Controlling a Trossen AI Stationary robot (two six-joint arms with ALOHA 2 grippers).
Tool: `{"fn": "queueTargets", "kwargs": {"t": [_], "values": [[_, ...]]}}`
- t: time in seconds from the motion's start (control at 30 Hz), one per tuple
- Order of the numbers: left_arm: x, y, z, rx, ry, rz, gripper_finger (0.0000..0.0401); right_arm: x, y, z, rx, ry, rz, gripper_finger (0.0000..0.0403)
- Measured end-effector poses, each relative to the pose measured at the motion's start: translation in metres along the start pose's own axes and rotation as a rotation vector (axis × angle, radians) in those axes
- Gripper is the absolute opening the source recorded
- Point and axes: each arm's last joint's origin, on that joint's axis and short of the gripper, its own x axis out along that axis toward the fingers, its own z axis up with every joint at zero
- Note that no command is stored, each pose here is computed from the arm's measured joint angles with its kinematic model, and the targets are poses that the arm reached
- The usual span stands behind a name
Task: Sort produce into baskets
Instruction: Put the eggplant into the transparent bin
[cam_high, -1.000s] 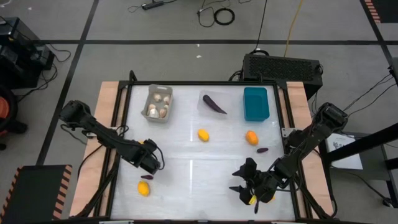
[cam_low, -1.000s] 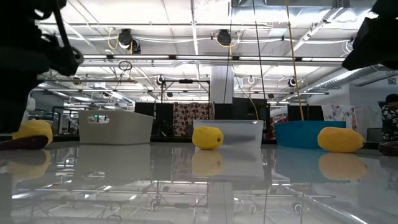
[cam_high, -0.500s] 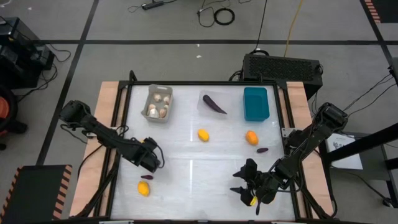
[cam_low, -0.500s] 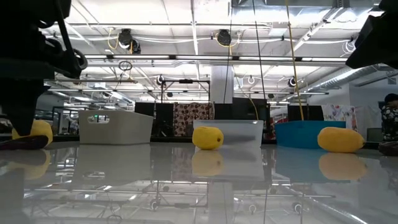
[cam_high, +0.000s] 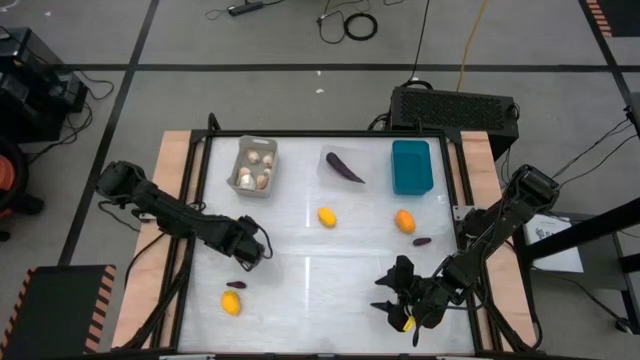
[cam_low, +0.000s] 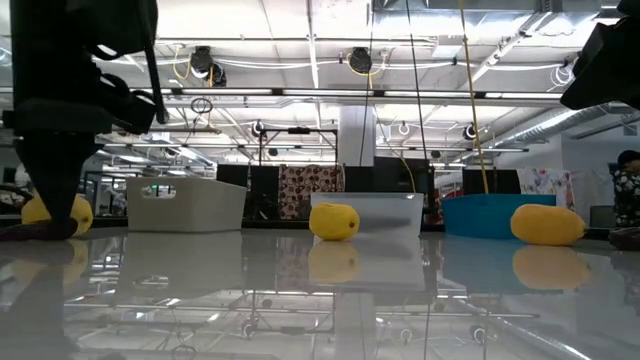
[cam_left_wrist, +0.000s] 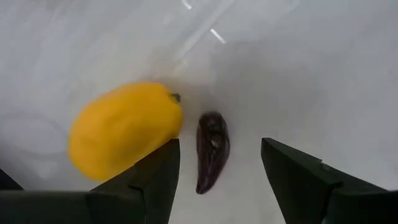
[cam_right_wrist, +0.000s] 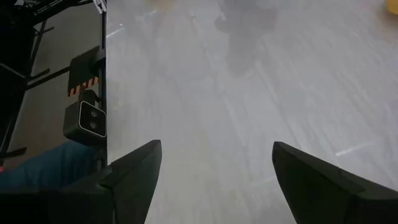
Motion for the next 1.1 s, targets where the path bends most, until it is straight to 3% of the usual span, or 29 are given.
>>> {"fn": "queueTargets", "kwargs": {"t": [0.47, 0.93, 1.1], "values": [[0.003, 0.008, 0.016, 0.055, 0.072, -0.025, 0.0233, -0.001, 0.001, -0.002, -0.009, 0.003, 0.004, 0.0299], [0.023, -0.002, 0.019, 0.136, 0.163, -0.017, 0.0233, -0.001, 0.001, -0.002, -0.004, 0.004, 0.006, 0.0299], [0.025, -0.003, 0.021, 0.129, 0.175, -0.022, 0.0204, -0.002, 0.002, -0.003, -0.006, 0.006, 0.009, 0.0299]]}}
